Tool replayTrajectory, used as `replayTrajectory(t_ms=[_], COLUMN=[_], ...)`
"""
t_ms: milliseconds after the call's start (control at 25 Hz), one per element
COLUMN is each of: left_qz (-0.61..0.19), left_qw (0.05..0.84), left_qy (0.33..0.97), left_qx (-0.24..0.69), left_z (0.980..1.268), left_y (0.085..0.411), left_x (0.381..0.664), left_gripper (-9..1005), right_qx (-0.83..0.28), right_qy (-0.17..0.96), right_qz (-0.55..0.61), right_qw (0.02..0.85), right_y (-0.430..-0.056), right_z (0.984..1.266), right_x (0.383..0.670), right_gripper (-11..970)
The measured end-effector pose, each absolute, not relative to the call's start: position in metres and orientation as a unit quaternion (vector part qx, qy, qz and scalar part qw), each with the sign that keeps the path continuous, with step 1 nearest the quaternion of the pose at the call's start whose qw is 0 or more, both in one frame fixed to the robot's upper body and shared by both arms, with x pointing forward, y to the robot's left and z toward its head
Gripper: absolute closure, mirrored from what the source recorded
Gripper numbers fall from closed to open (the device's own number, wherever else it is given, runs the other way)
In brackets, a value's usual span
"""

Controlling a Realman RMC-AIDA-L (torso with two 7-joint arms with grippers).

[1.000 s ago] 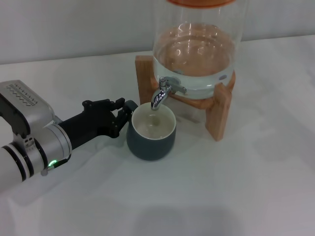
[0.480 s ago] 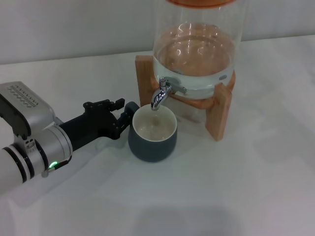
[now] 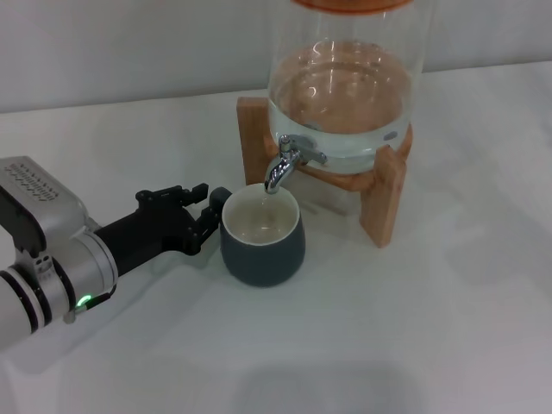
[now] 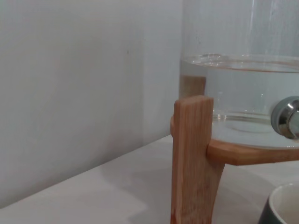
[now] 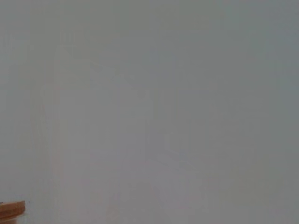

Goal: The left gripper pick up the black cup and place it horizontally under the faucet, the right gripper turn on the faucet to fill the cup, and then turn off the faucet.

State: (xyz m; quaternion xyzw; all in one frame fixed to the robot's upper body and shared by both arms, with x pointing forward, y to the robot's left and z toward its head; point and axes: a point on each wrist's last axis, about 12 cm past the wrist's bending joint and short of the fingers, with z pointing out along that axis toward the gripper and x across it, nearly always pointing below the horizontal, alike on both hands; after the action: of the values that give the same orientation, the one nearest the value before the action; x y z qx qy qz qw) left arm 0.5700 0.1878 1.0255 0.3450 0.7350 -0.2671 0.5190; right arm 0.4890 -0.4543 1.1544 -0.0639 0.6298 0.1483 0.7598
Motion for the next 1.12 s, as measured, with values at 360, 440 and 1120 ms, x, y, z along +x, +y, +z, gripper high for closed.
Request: replayTrajectory(t_ms=[360,440,1120], left_qz=[-0.259,-0.259,-0.265], left_qw=[0.509,0.507,0.548], left_qy=[0.743,0.743,0.725], left_qx=[0.349,0.353,0.324], left_z=[1.021,1.02,1.022], left_y=[0.19,0.19,0.223], left_x=[0.568,0.567,0.552], left_gripper=[634,630,603], right_qx=[-0.066,-0.065,-0.059], right_qy=[0.629,0.629,0.628], right_qz=[0.151,0.151,0.148], right_qw=[0.76,0.76,0.762], right_y=[-0.454,-0.454,-0.457], right_z=[1.154,1.154,1.154], right_x=[0.487,0.487,0.484], right_gripper=[212,212,216])
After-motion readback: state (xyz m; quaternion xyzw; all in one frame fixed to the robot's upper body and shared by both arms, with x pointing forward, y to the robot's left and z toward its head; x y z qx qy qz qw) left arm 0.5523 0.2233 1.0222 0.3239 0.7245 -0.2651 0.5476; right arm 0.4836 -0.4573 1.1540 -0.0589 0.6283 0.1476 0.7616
